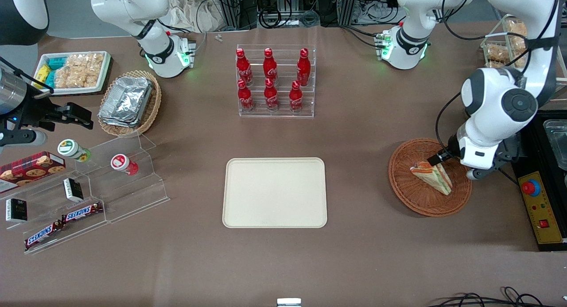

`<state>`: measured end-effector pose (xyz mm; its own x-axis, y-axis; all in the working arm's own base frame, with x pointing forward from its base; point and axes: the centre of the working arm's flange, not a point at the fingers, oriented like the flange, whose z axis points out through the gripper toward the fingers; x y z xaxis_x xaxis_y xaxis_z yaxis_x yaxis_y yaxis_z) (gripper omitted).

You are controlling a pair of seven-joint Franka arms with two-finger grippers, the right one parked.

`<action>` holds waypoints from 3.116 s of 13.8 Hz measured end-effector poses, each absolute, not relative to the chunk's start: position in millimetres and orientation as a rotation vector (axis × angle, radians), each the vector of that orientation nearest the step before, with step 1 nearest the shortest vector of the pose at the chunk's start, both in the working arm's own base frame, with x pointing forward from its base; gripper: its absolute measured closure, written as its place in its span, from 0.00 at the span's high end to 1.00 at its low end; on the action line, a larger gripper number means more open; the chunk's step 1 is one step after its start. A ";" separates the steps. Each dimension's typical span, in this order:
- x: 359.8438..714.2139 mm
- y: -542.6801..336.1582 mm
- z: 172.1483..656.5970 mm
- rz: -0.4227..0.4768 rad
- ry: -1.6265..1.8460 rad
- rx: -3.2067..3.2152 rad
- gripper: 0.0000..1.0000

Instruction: Place sandwich from basket to tray

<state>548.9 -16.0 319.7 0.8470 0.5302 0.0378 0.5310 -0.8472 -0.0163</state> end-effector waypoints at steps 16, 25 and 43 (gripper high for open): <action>593.4 -54.4 342.6 -0.066 -0.974 -2.976 0.34; 559.7 -334.9 361.6 -0.108 0.096 -3.264 0.20; 613.1 -373.8 331.9 -0.405 0.019 -3.301 1.00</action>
<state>613.1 -373.8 331.9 0.9706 0.0113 0.2404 -0.0333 -0.9830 0.1806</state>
